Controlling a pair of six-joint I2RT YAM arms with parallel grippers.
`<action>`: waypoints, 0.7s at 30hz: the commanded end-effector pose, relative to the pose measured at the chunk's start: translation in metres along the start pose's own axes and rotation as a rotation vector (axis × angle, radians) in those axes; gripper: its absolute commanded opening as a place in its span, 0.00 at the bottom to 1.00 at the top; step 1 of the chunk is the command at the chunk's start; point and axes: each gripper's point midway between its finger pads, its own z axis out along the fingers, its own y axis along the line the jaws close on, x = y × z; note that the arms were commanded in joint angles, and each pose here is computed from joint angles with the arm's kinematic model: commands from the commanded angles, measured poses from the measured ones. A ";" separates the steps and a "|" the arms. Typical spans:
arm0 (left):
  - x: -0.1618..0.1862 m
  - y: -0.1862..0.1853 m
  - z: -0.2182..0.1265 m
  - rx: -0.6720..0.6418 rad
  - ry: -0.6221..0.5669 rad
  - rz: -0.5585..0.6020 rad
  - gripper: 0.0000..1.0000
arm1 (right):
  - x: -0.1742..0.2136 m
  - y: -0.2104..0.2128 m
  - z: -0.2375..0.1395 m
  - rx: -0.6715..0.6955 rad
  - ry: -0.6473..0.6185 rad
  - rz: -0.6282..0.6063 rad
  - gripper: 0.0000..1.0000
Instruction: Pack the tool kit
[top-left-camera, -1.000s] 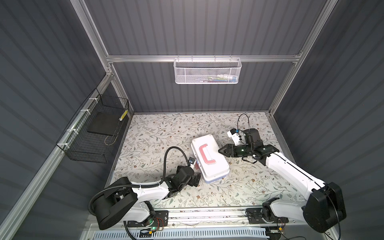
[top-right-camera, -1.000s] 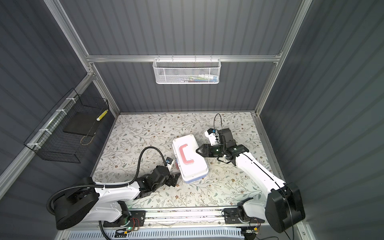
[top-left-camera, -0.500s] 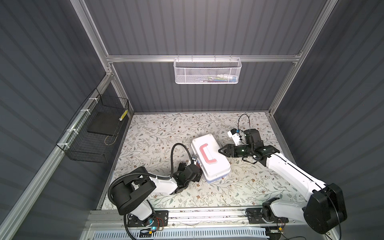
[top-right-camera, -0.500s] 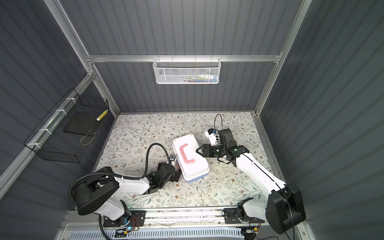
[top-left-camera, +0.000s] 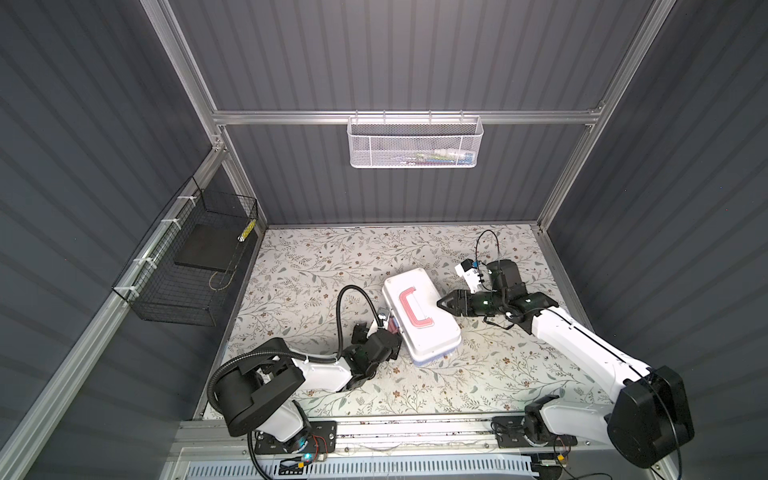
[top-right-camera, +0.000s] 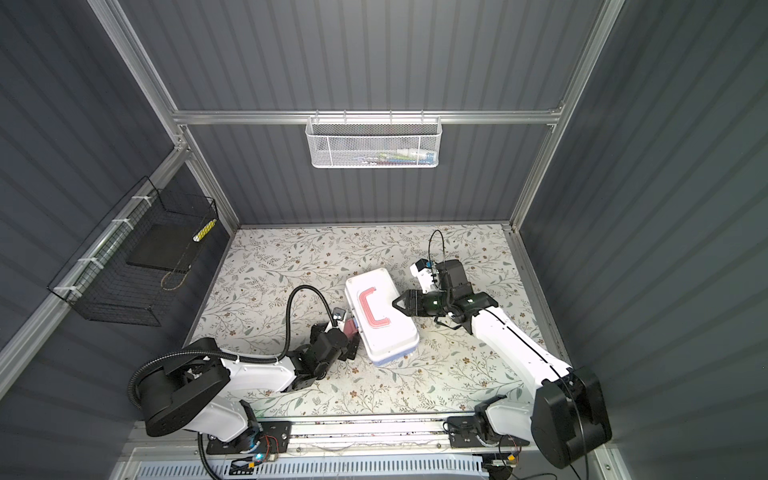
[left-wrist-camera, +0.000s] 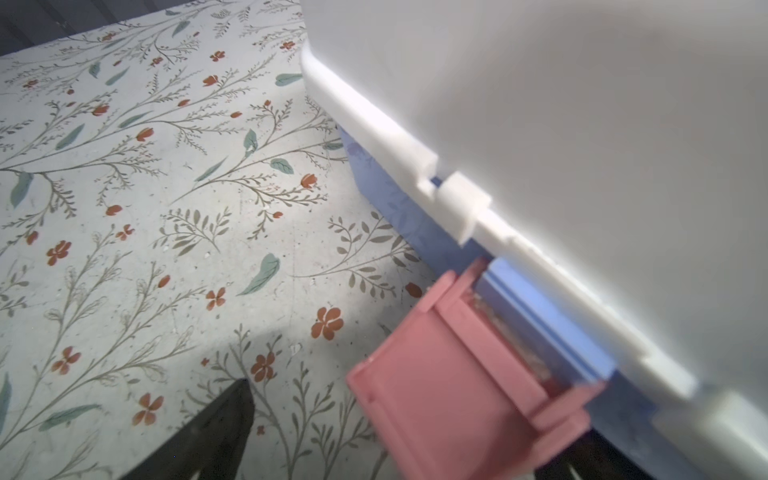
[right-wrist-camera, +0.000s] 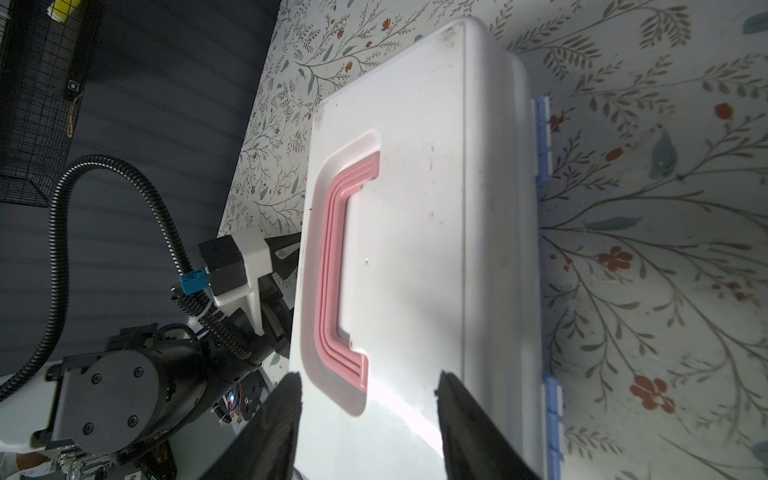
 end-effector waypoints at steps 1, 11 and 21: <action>-0.008 0.012 -0.004 -0.057 -0.034 -0.040 1.00 | -0.002 0.003 -0.003 -0.012 -0.013 -0.004 0.55; -0.004 0.017 -0.011 -0.056 -0.027 -0.077 0.90 | 0.003 0.000 0.001 -0.014 0.001 0.013 0.55; -0.014 0.011 -0.014 -0.001 -0.039 -0.156 0.80 | 0.006 -0.007 0.006 -0.001 0.015 0.024 0.55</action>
